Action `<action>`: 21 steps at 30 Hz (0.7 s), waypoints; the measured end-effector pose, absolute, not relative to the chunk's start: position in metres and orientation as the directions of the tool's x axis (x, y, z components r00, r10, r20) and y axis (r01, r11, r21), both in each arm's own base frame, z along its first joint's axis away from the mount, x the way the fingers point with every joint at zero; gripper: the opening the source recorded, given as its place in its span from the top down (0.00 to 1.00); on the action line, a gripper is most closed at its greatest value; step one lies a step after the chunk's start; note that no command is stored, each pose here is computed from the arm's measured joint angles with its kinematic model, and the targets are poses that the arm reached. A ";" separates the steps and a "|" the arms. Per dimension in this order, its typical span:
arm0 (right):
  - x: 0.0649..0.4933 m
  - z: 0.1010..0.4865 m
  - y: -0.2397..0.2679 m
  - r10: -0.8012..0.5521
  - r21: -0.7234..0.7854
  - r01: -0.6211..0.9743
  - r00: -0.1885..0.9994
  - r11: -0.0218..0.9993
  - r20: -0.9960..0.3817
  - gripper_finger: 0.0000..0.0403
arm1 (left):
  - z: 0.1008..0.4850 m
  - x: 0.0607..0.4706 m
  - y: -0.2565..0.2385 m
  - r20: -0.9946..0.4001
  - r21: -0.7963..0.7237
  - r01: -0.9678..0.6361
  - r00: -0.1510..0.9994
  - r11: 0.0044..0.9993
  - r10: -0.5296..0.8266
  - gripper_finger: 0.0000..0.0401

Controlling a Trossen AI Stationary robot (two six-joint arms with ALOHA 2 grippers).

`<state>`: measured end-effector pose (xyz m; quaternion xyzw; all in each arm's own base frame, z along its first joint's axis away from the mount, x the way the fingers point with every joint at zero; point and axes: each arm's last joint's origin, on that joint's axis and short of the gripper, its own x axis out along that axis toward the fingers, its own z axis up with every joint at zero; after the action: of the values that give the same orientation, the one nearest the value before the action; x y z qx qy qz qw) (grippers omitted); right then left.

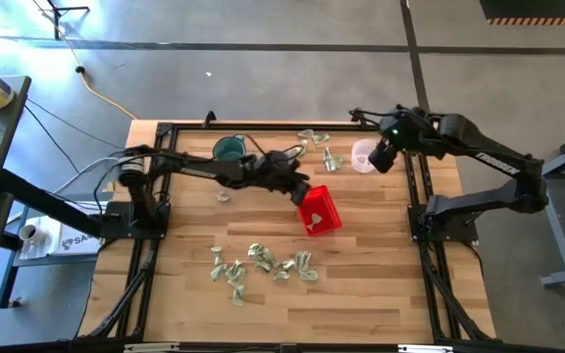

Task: Pick and place items into bin
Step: Put the stevia packet into the orange bin

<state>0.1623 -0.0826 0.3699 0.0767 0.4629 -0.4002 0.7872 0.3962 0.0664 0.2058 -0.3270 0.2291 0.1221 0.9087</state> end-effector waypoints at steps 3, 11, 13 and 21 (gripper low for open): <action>0.158 0.370 -0.081 -0.563 -0.272 0.698 0.224 0.662 -0.796 0.45 | 0.191 0.416 0.062 -0.519 -0.564 -0.338 0.855 0.754 -0.005 0.86; 0.159 0.370 -0.081 -0.568 -0.281 0.689 0.229 0.668 -0.790 0.45 | 0.197 0.428 0.054 -0.684 -0.479 -0.452 0.729 0.753 0.003 0.62; 0.160 0.371 -0.082 -0.581 -0.289 0.683 0.241 0.670 -0.778 0.45 | 0.203 0.415 0.053 -0.789 -0.391 -0.521 0.614 0.759 0.016 0.51; 0.178 0.365 -0.086 -0.447 -0.173 0.571 0.384 0.803 -0.808 0.45 | 0.221 0.375 0.048 -0.961 -0.085 -0.624 0.256 0.777 0.100 0.20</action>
<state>0.1782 -0.0859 0.3653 0.0667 0.4623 -0.3069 0.8292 0.3746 0.0484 0.2212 -0.2332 0.5610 0.2390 0.7575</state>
